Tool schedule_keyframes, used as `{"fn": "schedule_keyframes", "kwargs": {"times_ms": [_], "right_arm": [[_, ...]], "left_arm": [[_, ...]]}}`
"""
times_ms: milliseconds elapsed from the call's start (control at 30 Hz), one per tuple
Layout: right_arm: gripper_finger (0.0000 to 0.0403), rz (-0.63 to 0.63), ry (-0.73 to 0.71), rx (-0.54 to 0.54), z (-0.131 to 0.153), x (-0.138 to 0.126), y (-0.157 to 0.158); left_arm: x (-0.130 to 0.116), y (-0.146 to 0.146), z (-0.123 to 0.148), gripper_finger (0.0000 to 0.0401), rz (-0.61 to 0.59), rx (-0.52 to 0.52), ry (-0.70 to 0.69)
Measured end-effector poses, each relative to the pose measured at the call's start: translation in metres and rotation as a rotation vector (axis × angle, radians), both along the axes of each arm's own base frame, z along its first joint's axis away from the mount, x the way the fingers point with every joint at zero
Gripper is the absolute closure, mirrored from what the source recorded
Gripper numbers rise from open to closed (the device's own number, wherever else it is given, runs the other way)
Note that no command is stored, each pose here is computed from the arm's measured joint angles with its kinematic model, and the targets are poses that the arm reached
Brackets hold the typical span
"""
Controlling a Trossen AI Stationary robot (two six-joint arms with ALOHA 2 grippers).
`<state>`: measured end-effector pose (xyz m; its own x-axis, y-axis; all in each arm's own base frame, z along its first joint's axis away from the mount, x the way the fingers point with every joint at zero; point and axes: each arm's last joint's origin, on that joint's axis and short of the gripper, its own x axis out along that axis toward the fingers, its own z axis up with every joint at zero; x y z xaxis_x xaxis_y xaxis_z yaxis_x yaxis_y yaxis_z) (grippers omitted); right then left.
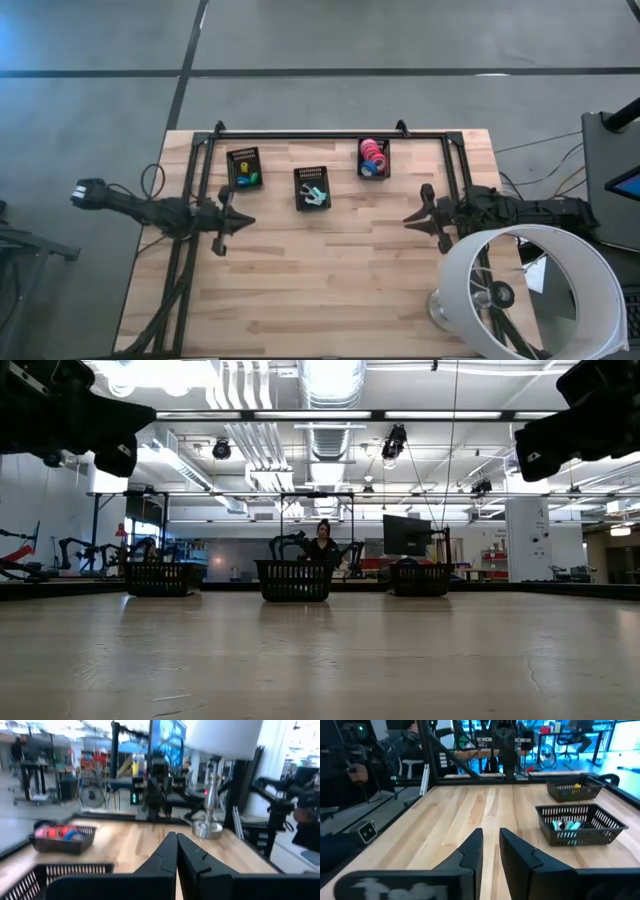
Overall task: Pick and place Stapler, Stapler remover, tape
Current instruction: Return to Home Position
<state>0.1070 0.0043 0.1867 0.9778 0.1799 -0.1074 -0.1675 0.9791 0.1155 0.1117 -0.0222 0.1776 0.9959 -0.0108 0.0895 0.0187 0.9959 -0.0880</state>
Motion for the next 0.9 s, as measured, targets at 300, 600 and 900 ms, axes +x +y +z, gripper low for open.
{"fn": "schedule_keyframes", "kwargs": {"times_ms": [300,600,900], "right_arm": [[0.0368,0.01,-0.002,-0.044,-0.001,-0.005,0.0],[0.0376,0.032,0.012,-0.042,-0.008,-0.015,0.001],[0.0376,0.043,-0.015,-0.146,-0.009,-0.017,0.001]], "left_arm": [[-0.007,0.002,0.005,0.04,0.027,0.074,-0.055],[-0.011,0.004,-0.007,0.04,0.023,0.11,0.055],[-0.013,0.004,-0.012,0.04,0.017,0.123,0.099]]}}
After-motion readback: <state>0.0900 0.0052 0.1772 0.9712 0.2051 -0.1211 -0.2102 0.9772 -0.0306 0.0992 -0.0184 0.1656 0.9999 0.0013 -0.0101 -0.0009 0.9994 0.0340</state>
